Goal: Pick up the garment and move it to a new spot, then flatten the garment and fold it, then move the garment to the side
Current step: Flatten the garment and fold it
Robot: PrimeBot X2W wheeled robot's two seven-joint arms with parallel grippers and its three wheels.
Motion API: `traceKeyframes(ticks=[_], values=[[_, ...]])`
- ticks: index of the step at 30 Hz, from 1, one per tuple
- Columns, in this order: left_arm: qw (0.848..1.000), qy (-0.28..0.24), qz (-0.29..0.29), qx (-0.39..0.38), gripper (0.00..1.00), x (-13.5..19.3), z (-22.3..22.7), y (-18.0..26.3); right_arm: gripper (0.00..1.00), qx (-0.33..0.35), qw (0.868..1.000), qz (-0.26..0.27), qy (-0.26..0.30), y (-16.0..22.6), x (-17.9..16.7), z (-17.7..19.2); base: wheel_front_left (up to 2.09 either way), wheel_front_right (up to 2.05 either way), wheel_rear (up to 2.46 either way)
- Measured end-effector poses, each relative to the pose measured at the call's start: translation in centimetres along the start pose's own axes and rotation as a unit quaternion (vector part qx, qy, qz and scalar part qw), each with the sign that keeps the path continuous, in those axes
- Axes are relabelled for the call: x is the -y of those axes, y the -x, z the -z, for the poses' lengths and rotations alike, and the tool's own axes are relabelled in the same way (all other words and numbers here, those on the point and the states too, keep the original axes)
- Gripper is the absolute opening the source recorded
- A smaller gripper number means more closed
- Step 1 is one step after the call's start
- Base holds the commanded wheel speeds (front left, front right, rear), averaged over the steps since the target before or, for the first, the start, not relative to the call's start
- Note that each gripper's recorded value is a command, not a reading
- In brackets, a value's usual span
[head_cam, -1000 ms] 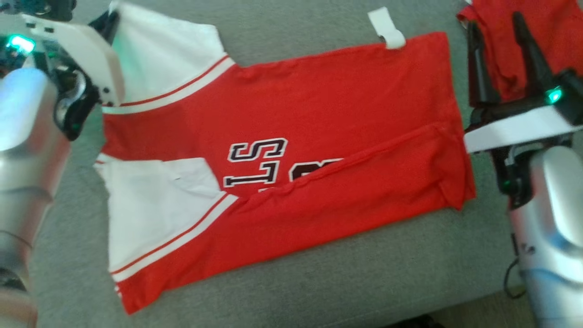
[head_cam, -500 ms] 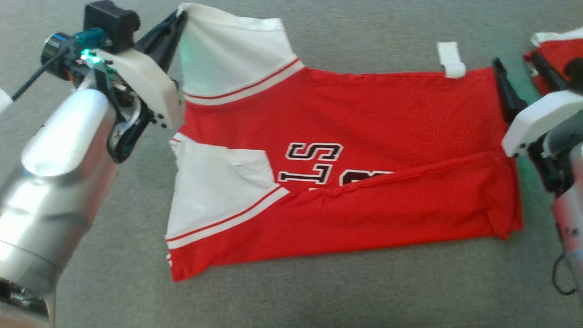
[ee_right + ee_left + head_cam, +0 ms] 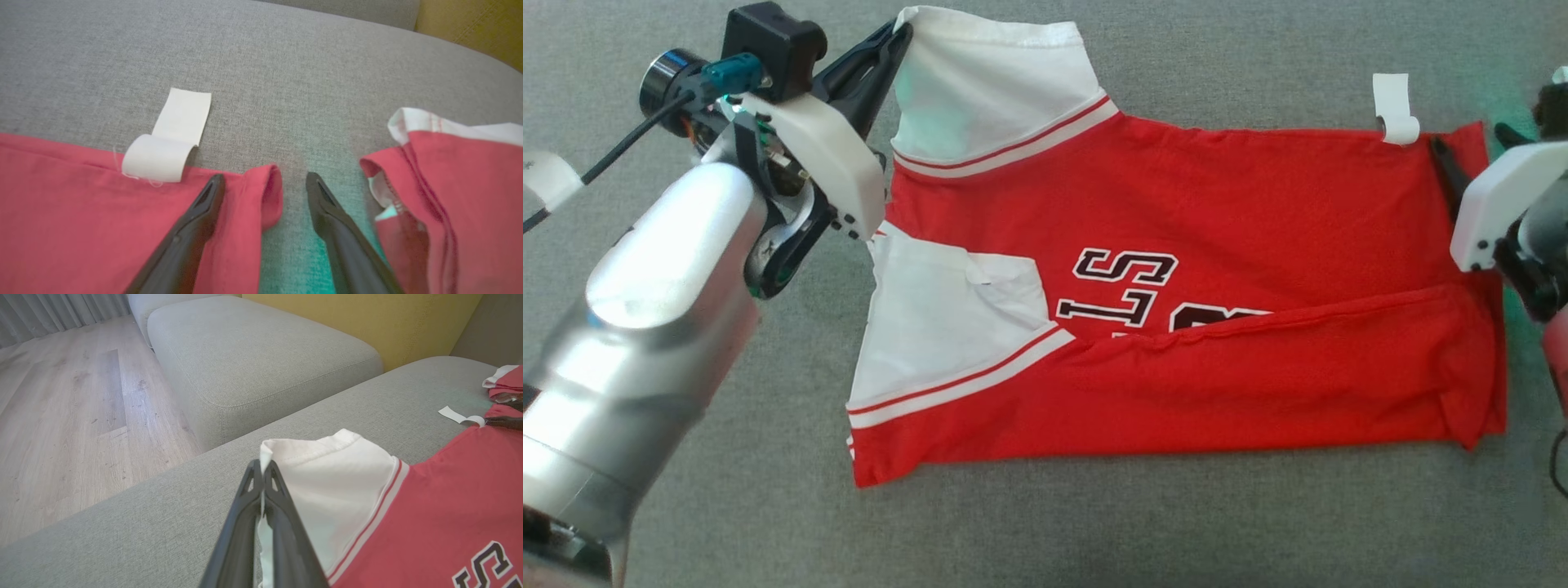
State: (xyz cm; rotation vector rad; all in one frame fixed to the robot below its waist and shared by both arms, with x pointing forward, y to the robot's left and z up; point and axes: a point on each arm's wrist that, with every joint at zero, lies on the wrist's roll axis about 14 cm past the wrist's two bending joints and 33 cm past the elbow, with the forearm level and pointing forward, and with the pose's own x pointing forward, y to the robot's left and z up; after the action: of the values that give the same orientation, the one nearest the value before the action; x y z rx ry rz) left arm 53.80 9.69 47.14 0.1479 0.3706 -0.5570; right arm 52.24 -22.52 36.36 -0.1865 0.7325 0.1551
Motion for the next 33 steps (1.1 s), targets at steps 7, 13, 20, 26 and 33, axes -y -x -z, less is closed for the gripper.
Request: traceKeyframes(ticks=[7,13,20,26,33], values=[[1.000,0.001,-0.004,-0.008,0.00,-0.2,0.4,-0.3,0.00,0.006,1.000,-0.001,-0.003,-0.2,0.2,-0.9,0.00,0.00,0.00],[0.999,0.002,-0.033,-0.011,0.00,-1.9,1.2,-1.0,0.00,0.077,0.997,-0.001,-0.011,0.1,0.8,-5.1,0.00,0.00,0.00],[0.996,-0.020,-0.075,0.039,0.00,-5.2,-2.2,-2.8,0.00,0.184,0.982,-0.003,-0.039,0.7,1.6,-12.0,0.00,0.00,0.00],[0.990,-0.026,-0.096,0.102,0.00,-6.6,-5.7,-4.4,0.00,0.251,0.967,-0.006,-0.051,1.1,1.5,-15.7,0.00,0.00,0.00],[0.990,-0.029,-0.091,0.107,0.00,-6.4,-5.5,-4.3,0.00,0.272,0.960,-0.017,-0.067,1.3,0.6,-16.3,0.00,0.00,0.00]])
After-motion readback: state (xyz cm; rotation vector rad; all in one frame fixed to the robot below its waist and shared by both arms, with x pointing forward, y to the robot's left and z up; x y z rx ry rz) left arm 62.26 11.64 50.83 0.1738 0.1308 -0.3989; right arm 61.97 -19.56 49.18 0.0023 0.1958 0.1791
